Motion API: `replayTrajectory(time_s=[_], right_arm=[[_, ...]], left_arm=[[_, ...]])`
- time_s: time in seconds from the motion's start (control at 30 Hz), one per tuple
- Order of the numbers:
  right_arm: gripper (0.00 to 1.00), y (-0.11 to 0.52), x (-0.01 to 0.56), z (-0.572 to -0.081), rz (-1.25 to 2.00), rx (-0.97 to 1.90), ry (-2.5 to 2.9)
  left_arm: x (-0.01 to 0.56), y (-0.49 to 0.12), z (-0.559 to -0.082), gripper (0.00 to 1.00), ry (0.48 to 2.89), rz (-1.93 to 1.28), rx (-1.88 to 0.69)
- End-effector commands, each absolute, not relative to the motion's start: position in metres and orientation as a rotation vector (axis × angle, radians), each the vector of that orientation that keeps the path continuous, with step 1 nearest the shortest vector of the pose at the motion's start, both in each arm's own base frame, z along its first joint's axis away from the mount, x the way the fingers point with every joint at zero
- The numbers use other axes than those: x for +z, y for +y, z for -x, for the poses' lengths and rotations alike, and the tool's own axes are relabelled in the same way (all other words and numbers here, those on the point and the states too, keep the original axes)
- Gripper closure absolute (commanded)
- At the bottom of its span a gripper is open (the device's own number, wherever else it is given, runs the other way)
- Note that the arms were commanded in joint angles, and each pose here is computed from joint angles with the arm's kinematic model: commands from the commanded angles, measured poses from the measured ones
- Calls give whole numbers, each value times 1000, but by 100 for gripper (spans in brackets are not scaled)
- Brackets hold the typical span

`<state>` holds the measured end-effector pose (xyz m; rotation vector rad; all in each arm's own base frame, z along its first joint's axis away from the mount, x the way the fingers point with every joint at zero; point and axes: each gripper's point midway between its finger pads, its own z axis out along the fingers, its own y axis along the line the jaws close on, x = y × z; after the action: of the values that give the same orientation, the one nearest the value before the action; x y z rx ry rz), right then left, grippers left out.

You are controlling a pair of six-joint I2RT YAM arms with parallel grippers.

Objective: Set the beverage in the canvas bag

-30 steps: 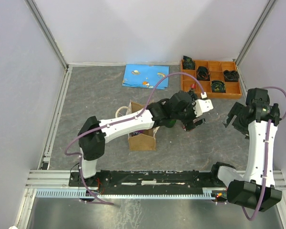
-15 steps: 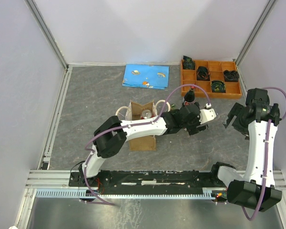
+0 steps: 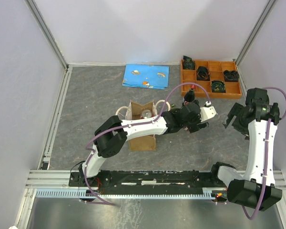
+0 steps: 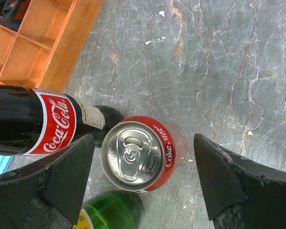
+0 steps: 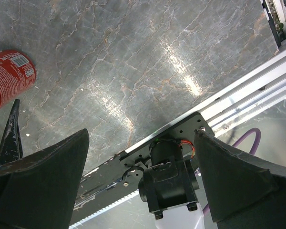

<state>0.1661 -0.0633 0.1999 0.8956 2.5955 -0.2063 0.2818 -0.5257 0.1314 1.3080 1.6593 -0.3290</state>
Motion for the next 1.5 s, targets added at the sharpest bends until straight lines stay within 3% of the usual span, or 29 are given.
replayTrajectory(time_s=[0.0,0.53,0.67,0.97,1.2,1.3,1.47], right_arm=[[1,-66,202,-170,-906,-215,2572],[1,-66,201,-170,-906,-209,2575],[1,-65,200,-171,-905,-206,2580],[1,-64,198,-174,-905,-190,2581],[1,-63,194,-173,-910,-188,2585],[1,-63,193,-172,-909,-188,2585],[1,-63,192,-173,-911,-185,2585]], left_arm=[[154,-537,-289,9,1635,-1232,-379],[111,-535,-278,16,1747,-1292,-437],[109,-534,-272,27,1770,-1293,-471],[104,-529,-244,63,1806,-1364,-595],[99,-513,-214,79,1837,-1436,-680],[99,-506,-206,80,1827,-1465,-676],[95,-500,-183,72,1779,-1574,-678]])
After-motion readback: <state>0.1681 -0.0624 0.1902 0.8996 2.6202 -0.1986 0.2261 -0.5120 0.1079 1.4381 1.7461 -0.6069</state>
